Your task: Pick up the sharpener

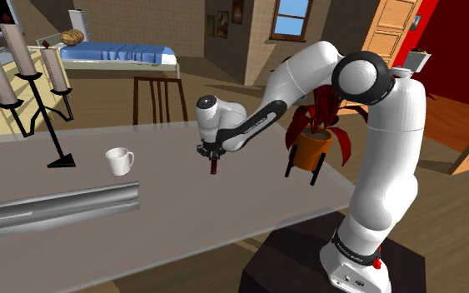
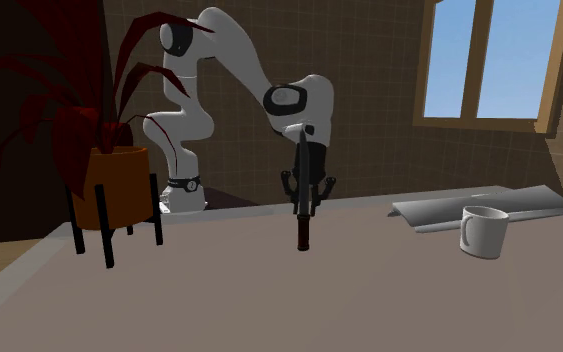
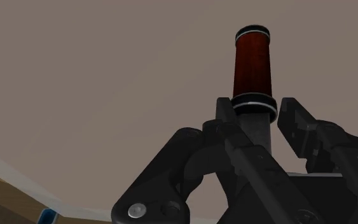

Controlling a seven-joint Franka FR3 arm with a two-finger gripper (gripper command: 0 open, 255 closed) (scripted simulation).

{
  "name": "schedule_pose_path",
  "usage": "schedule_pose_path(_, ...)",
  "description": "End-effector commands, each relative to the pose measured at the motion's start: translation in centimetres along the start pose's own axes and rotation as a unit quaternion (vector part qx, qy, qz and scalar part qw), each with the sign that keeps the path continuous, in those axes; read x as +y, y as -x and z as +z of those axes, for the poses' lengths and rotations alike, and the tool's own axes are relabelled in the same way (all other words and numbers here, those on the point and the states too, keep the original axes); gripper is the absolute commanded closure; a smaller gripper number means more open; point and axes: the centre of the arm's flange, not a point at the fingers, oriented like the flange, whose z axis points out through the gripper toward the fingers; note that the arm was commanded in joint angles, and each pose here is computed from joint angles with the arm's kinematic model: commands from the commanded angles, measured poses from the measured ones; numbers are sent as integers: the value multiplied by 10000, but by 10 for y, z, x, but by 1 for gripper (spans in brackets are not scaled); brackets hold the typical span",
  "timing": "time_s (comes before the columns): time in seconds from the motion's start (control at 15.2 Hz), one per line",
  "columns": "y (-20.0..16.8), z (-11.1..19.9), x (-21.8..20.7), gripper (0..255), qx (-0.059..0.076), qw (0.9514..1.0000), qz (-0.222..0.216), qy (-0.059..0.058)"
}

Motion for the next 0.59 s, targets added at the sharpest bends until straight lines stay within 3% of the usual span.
schedule_pose_path(0.0, 1, 1, 0, 255, -7, 10000, -2, 6)
schedule_pose_path(0.53, -15, -38, 6, 255, -7, 10000, -2, 6)
